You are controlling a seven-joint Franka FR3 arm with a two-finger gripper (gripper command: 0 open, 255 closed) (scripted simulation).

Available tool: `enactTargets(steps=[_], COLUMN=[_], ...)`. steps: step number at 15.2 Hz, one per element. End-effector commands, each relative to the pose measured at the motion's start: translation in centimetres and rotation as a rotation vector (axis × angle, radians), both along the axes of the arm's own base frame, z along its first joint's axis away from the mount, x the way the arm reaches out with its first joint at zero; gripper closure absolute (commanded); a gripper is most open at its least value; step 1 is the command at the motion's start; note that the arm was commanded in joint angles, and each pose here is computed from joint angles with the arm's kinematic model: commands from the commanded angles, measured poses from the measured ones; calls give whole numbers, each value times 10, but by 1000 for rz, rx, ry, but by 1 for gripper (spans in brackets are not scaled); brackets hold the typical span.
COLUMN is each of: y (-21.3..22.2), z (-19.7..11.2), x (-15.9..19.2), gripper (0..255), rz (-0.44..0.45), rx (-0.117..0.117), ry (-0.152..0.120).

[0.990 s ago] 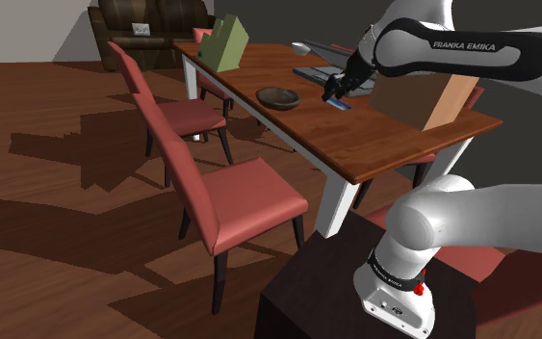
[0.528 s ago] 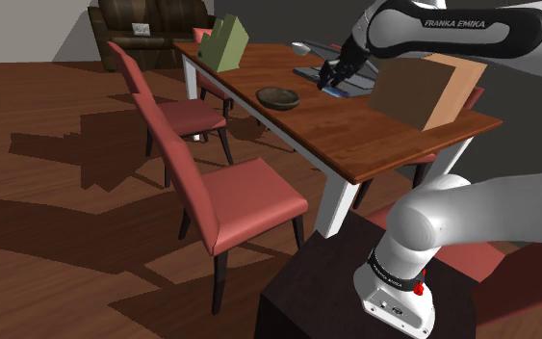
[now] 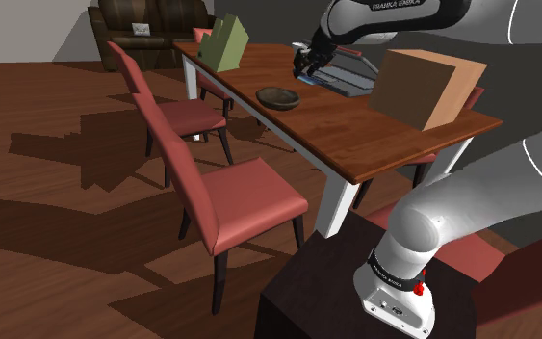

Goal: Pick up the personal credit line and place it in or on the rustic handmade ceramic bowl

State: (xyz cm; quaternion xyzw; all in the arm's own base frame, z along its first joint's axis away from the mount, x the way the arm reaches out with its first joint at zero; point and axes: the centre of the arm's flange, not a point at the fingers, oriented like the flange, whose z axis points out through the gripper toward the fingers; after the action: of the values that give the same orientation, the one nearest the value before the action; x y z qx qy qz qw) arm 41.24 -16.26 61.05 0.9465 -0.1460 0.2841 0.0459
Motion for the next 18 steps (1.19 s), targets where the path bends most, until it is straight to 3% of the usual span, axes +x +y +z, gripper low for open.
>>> enactTargets(steps=[1,8,18], y=[-1,-13,-13], z=[1,8,-40], x=[27,119,120], gripper=[255,255,255], rz=[0,0,0], rx=[0,0,0], ry=[0,0,0])
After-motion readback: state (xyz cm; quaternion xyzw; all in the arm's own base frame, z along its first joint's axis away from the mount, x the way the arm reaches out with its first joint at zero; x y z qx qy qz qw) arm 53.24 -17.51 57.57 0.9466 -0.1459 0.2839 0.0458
